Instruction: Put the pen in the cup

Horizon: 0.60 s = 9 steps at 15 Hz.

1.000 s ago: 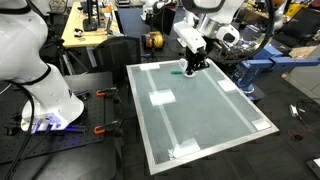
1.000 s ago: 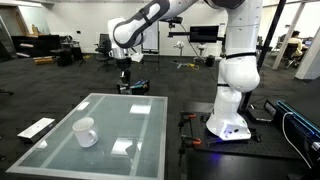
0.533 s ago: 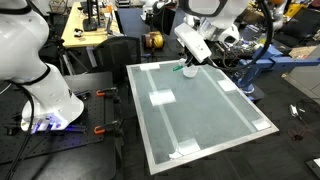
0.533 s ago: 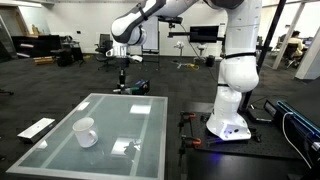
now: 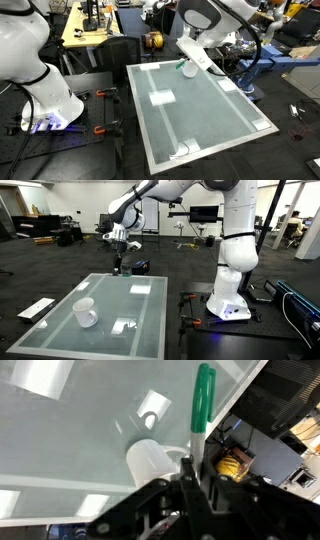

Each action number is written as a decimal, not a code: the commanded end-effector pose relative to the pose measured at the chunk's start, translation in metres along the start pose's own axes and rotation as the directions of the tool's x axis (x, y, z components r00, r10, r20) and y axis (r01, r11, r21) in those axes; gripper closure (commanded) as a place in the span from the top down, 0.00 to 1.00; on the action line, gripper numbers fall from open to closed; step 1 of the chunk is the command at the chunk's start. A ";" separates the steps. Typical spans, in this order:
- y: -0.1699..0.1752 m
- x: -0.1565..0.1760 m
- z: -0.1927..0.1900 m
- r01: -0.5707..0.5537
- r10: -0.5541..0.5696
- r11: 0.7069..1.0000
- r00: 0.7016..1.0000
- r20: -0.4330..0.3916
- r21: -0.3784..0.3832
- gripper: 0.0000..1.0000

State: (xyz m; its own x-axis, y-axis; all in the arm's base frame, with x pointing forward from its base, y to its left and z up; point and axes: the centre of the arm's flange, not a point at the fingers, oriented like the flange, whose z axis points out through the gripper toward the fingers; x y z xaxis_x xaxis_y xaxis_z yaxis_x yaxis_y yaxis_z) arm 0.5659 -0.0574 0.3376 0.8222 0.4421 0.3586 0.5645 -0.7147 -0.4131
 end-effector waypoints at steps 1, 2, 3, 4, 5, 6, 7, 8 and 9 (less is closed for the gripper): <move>0.010 0.012 0.017 0.071 -0.067 0.997 0.994 -0.087 0.037 0.03; 0.011 0.014 0.022 0.085 -0.080 0.995 0.991 -0.111 0.046 0.03; 0.011 0.017 0.028 0.096 -0.088 0.994 0.986 -0.141 0.054 0.03; 0.012 0.018 0.031 0.106 -0.095 0.993 0.982 -0.165 0.058 0.03; 0.012 0.021 0.037 0.115 -0.101 0.992 0.975 -0.196 0.060 0.03; 0.012 0.023 0.039 0.124 -0.109 0.991 0.969 -0.221 0.053 0.03; 0.012 0.027 0.044 0.136 -0.121 0.990 0.962 -0.246 0.045 0.03; 0.013 0.029 0.048 0.149 -0.133 0.988 0.954 -0.268 0.037 0.03; 0.013 0.032 0.052 0.159 -0.144 0.987 0.946 -0.290 0.028 0.03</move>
State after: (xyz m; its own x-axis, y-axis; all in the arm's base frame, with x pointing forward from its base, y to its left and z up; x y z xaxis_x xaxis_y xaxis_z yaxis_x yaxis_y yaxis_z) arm 0.5907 -0.0325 0.3063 0.7218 0.3832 0.5763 0.6628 -0.6223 -0.4165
